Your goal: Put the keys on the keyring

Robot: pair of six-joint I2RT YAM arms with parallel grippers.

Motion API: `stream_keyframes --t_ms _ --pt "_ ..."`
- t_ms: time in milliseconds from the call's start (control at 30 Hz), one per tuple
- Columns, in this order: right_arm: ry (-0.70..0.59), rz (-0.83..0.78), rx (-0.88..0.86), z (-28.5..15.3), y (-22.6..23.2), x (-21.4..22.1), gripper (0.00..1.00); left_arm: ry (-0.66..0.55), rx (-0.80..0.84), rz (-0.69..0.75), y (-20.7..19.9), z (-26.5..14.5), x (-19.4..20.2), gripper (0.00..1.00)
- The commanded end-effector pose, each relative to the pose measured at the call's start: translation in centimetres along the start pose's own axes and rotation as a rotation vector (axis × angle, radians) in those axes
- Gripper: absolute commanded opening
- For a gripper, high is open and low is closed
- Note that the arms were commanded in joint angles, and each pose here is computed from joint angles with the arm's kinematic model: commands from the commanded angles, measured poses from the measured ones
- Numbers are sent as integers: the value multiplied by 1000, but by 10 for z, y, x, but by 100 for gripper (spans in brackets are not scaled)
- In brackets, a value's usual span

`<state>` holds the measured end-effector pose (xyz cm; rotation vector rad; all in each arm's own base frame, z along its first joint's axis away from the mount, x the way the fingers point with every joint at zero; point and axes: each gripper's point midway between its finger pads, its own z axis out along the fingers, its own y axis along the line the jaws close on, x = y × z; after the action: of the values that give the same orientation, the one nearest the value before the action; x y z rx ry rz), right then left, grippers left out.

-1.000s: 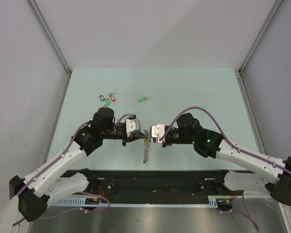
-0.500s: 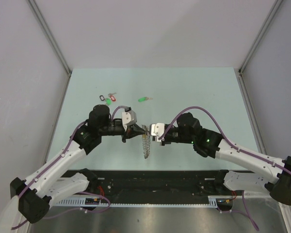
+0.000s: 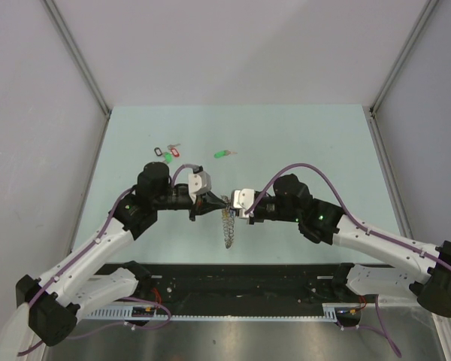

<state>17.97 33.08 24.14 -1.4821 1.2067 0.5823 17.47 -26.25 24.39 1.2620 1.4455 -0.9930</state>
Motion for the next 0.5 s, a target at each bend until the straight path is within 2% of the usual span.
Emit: stream_keyframes --t_ms 0,167,467 --pt "-60 -3 33 -1 -9 -17 18 -73 30 59 -3 -1 -23 0" --pt "-47 2 38 1 -10 -13 3 -89 16 71 -3 -2 -27 0" --pt "-25 9 60 -2 -15 -7 0 -134 -37 96 2 -8 -33 0"
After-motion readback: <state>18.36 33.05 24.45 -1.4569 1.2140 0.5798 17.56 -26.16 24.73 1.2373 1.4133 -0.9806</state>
